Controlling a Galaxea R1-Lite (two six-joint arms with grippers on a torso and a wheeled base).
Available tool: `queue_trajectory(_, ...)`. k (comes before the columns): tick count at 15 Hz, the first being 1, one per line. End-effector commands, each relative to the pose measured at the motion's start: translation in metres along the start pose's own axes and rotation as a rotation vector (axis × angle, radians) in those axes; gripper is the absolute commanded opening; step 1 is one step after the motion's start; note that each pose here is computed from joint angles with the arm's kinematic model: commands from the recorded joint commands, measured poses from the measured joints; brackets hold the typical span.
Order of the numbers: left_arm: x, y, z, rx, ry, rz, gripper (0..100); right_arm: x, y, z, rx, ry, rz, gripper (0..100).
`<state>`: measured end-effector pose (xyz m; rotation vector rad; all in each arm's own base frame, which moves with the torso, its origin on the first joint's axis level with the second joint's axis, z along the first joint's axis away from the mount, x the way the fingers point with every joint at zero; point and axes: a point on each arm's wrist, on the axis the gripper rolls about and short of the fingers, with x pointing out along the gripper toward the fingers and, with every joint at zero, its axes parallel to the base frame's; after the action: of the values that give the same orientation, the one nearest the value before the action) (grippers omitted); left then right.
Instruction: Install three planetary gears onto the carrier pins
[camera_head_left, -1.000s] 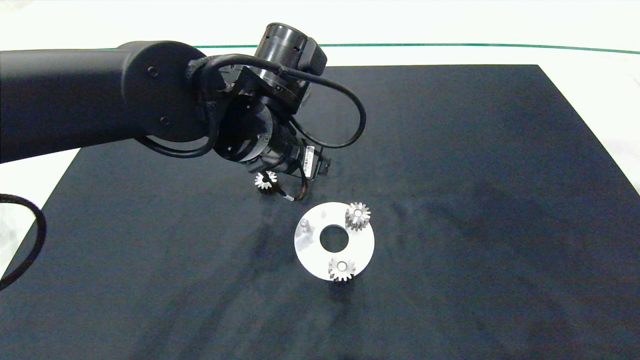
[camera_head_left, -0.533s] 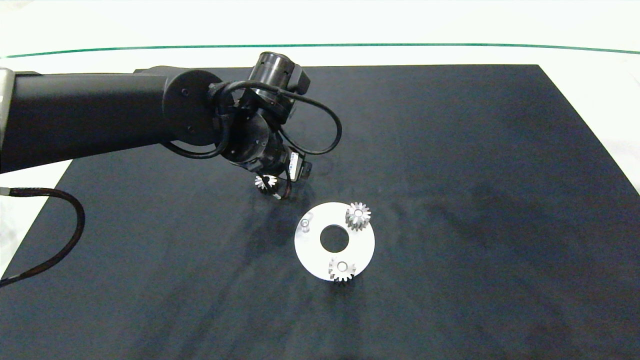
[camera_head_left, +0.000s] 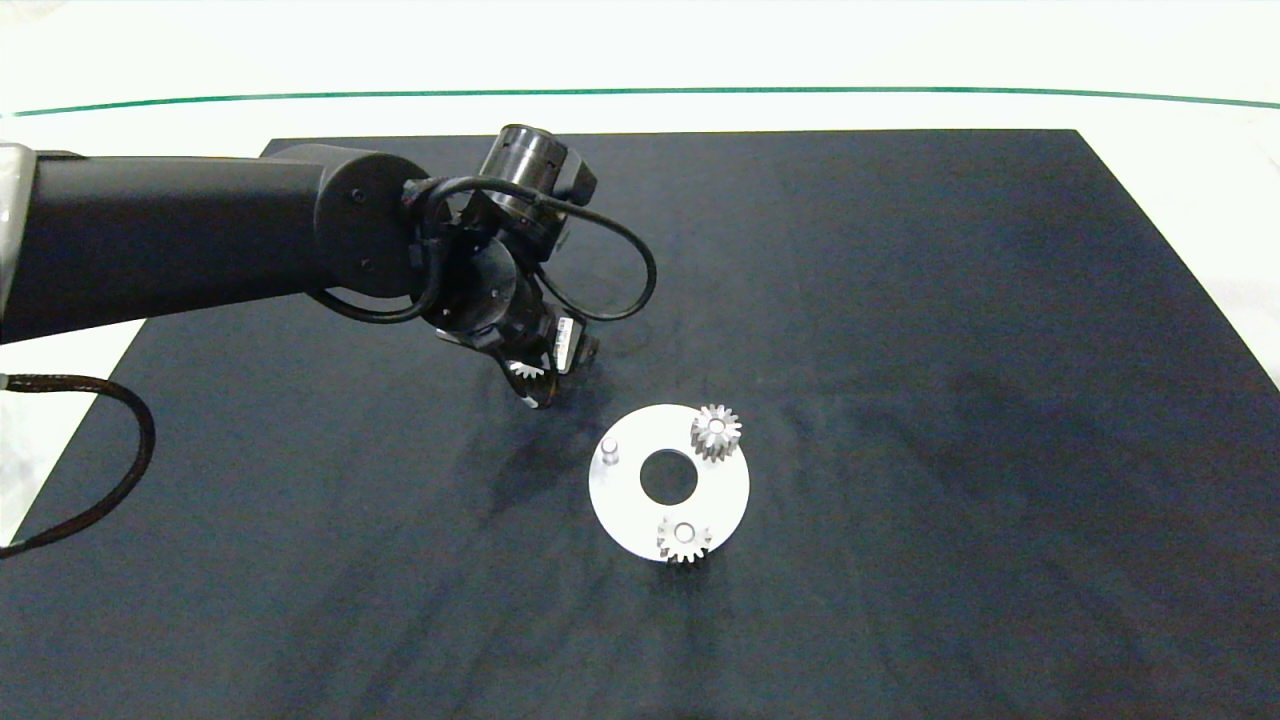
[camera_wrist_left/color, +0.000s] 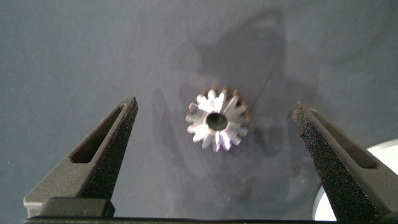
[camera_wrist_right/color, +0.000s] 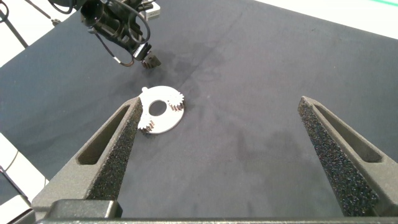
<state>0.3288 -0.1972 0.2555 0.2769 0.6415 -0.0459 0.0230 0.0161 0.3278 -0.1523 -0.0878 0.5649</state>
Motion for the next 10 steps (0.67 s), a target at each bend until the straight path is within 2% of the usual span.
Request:
queue_trajectory(1, 0.0021, 0.004, -0.0042, 0.0, 0.022, 0.013, 100, -0.0018, -0.0005, 0.0003, 0.0, -0.005, -0.002, 100)
queue_trajectory(4, 0.0043, 0.0023, -0.0058, 0.005, 0.03, 0.008, 100, -0.002, -0.0006, 0.0009, 0.001, -0.008, -0.002, 100)
queue_trajectory(7, 0.0051, 0.0008, -0.0052, -0.018, 0.031, -0.039, 100, -0.0025, -0.0007, 0.0009, 0.001, -0.01, -0.003, 100)
queue_trajectory(10, 0.0118, 0.0033, -0.0067, -0.024, 0.046, -0.03, 100, -0.002, -0.0006, 0.0009, 0.001, -0.009, -0.001, 100)
